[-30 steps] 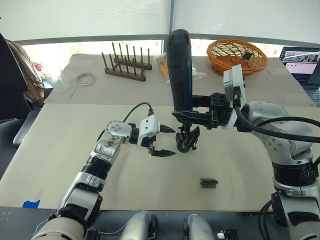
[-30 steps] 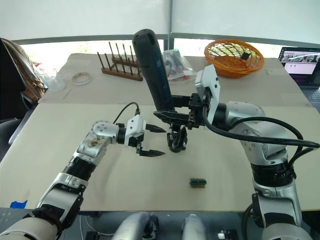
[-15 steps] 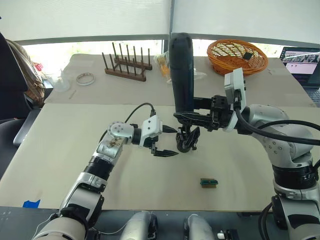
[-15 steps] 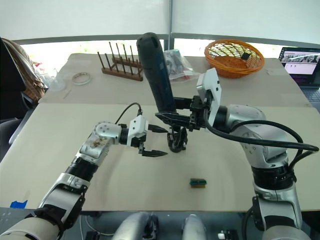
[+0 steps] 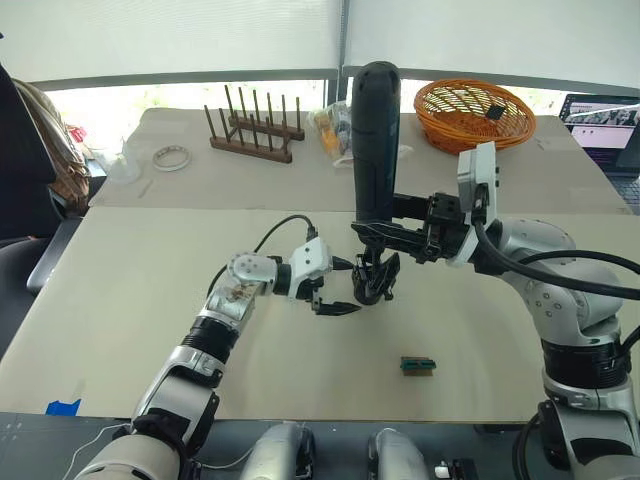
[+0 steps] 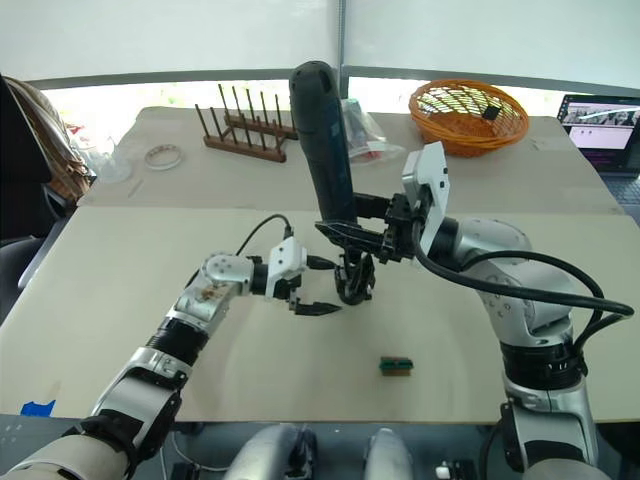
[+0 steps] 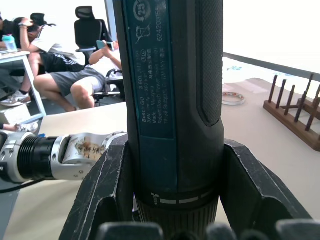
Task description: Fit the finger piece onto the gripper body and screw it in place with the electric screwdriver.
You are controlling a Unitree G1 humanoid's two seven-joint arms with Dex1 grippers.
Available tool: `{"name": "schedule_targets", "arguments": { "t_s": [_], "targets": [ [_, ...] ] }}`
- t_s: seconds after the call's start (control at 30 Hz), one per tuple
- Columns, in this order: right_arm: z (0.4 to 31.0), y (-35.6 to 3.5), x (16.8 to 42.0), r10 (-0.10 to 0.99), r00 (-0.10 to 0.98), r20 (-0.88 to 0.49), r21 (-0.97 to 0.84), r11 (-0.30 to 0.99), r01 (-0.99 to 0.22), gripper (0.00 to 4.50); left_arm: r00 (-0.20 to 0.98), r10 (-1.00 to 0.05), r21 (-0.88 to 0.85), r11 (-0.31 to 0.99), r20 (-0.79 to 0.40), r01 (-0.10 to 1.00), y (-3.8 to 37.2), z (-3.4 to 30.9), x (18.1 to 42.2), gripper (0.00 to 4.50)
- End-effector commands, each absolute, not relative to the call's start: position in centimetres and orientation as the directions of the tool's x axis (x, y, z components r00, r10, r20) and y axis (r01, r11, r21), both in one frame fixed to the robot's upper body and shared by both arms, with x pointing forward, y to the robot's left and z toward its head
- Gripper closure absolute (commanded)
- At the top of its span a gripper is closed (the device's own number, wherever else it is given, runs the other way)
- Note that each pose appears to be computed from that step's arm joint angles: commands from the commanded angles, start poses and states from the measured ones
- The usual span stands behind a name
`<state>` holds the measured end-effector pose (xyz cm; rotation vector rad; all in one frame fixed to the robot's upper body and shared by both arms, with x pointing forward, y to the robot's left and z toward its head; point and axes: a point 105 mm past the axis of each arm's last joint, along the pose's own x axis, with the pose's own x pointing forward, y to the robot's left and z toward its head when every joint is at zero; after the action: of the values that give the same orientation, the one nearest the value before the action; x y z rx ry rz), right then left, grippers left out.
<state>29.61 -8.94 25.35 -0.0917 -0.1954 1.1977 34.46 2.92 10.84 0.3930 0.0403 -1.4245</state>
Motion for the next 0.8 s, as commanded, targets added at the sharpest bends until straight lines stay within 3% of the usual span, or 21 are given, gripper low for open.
{"name": "schedule_targets", "arguments": {
  "t_s": [0.03, 0.8],
  "targets": [
    [26.3, -9.1, 28.9, 0.926, 0.351, 0.139, -0.21, 0.374, -0.903, 2.53, 0.162, -0.959, 0.284, 0.093, -0.233, 0.954, 2.3, 12.0, 34.7, 0.0],
    [25.7, -9.4, 29.2, 0.901, 0.398, 0.173, -0.193, 0.427, -0.884, 2.53, 0.185, -0.959, 0.272, 0.123, -0.214, 0.954, 0.5, 11.2, 35.2, 0.0]
  ]
}}
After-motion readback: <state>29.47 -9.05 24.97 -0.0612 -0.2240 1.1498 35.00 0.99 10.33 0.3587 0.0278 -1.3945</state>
